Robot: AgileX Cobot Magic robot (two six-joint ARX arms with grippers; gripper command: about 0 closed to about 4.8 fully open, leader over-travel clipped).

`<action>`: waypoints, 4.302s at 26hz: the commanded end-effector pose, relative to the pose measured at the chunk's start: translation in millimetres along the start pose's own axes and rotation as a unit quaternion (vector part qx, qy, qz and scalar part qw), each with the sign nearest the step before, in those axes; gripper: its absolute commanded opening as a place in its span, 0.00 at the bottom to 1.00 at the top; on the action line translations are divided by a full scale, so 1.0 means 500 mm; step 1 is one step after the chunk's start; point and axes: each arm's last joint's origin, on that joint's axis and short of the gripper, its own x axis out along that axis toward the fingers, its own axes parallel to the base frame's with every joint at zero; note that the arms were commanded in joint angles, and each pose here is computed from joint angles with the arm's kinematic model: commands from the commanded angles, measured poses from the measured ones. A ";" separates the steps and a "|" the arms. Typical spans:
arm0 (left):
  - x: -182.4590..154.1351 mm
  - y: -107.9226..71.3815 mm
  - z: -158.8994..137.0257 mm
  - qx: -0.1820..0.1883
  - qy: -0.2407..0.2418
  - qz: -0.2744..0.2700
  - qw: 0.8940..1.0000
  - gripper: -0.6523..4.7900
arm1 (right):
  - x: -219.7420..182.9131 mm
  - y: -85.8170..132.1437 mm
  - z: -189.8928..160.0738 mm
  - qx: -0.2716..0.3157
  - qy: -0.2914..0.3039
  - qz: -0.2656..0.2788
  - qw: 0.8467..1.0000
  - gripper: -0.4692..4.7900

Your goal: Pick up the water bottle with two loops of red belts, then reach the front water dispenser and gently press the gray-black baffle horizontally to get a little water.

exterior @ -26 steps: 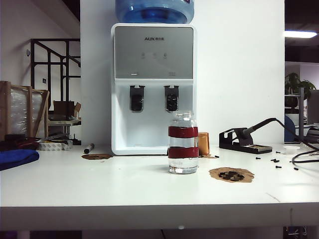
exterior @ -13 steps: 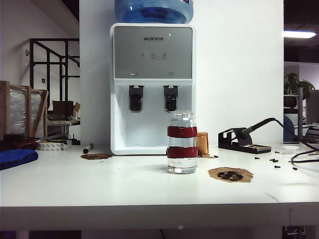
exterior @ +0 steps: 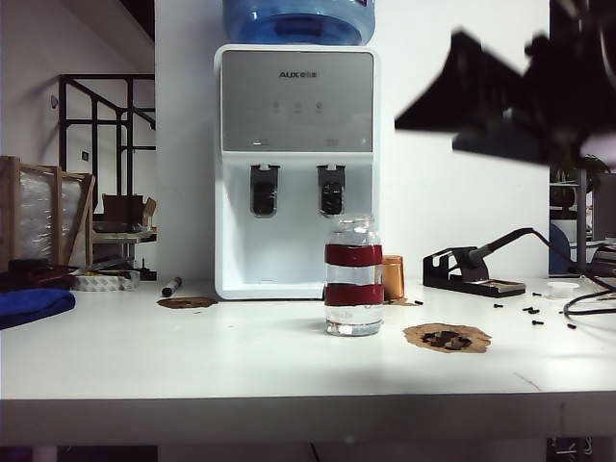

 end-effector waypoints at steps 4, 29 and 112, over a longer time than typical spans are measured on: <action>-0.023 -0.015 0.055 -0.007 0.040 -0.096 0.995 0.11 | 0.013 -0.005 -0.063 0.022 -0.014 -0.040 0.999 1.00; 0.038 0.012 0.050 -0.063 0.153 -0.133 0.977 0.11 | 0.163 -0.027 -0.188 0.028 0.051 -0.035 0.998 1.00; 0.050 0.023 0.073 -0.037 0.100 -0.102 0.989 0.11 | 0.315 -0.078 -0.167 -0.052 0.030 -0.037 0.997 0.31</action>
